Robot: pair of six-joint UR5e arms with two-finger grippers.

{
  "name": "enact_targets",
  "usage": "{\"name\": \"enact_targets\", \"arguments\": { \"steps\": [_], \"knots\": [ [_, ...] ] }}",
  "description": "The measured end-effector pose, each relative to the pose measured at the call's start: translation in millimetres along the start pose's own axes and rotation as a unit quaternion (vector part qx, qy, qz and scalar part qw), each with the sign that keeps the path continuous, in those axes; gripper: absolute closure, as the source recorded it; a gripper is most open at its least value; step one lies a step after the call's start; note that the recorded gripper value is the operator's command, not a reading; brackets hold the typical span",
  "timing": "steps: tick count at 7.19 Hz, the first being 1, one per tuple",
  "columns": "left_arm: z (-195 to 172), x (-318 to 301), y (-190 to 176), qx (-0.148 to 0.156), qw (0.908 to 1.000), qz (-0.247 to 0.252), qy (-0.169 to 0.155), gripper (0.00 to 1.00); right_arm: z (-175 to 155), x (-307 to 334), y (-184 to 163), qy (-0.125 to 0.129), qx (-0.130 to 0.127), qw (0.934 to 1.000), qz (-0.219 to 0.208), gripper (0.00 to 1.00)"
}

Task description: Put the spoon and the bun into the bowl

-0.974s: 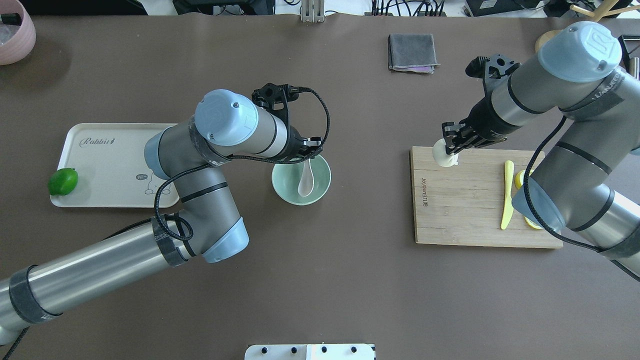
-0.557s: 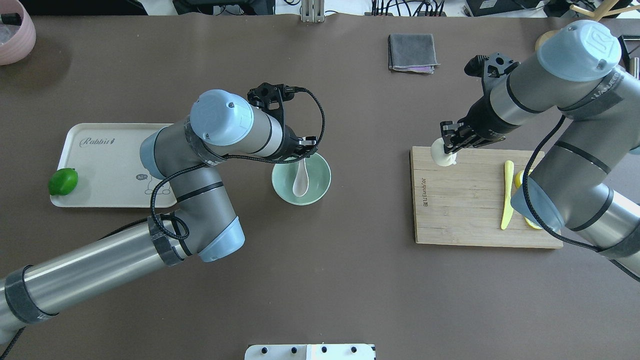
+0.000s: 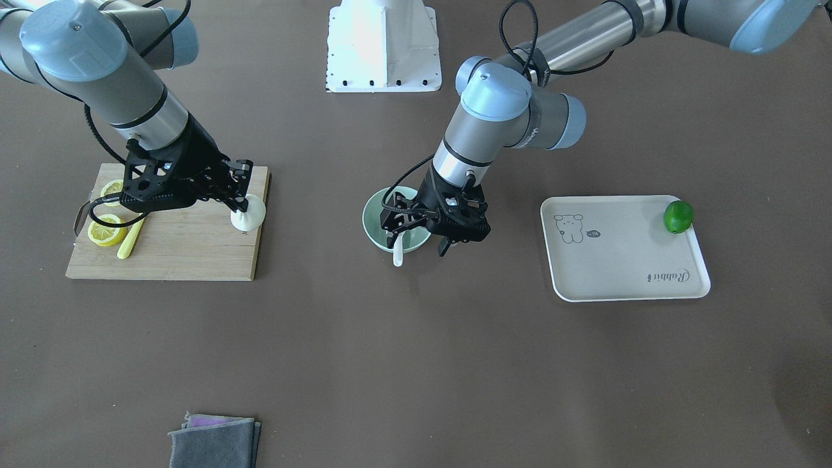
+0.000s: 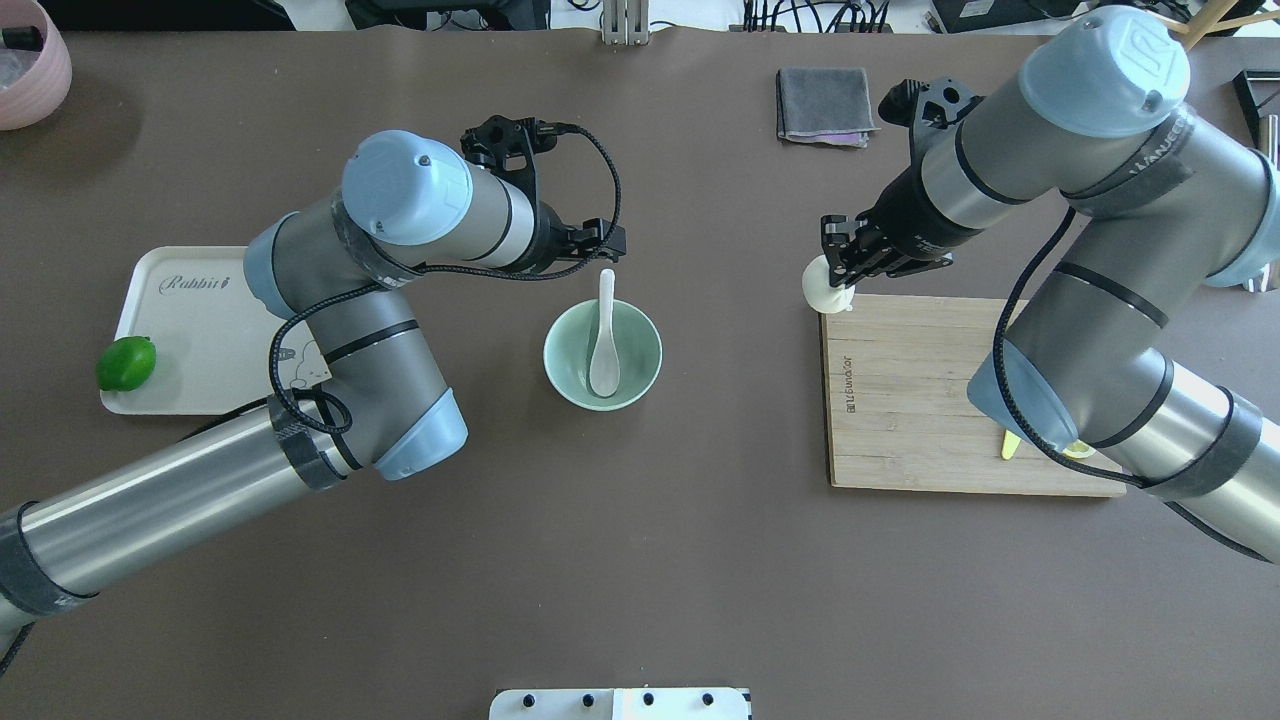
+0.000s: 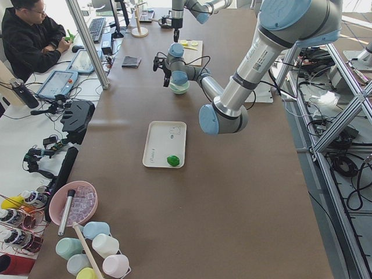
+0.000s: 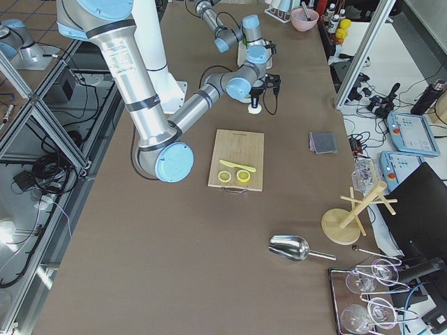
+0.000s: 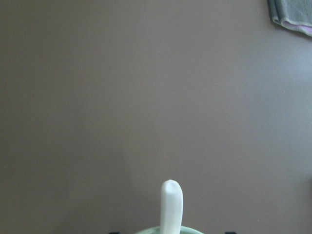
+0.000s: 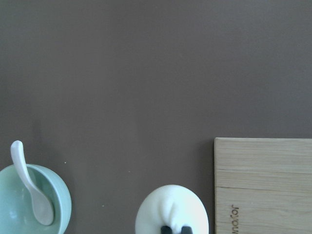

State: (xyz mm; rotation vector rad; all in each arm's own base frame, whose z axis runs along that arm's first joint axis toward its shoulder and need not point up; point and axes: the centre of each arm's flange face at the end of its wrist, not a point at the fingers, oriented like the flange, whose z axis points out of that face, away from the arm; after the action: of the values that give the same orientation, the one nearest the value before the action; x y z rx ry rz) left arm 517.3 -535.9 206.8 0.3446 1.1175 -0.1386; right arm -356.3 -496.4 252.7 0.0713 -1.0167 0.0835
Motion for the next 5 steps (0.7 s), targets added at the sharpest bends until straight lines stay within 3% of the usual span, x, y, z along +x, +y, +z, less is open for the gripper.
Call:
{"name": "enact_targets", "arguments": {
  "steps": [2, 4, 5],
  "knots": [
    [-20, -65, -45, 0.011, 0.9981, 0.052, -0.030, 0.02, -2, -48, 6, -0.016, 0.011, 0.9998, -0.005, 1.00],
    [-54, -145, -70, 0.017, 0.9845, 0.160, -0.069, 0.02, 15, -98, 10, -0.018, 0.028, 0.9994, -0.011, 1.00],
    [-72, -183, -82, 0.020, 0.9783, 0.187, -0.087, 0.02, 29, -129, 8, -0.017, 0.035, 0.9992, -0.008, 1.00]
  ]
}}
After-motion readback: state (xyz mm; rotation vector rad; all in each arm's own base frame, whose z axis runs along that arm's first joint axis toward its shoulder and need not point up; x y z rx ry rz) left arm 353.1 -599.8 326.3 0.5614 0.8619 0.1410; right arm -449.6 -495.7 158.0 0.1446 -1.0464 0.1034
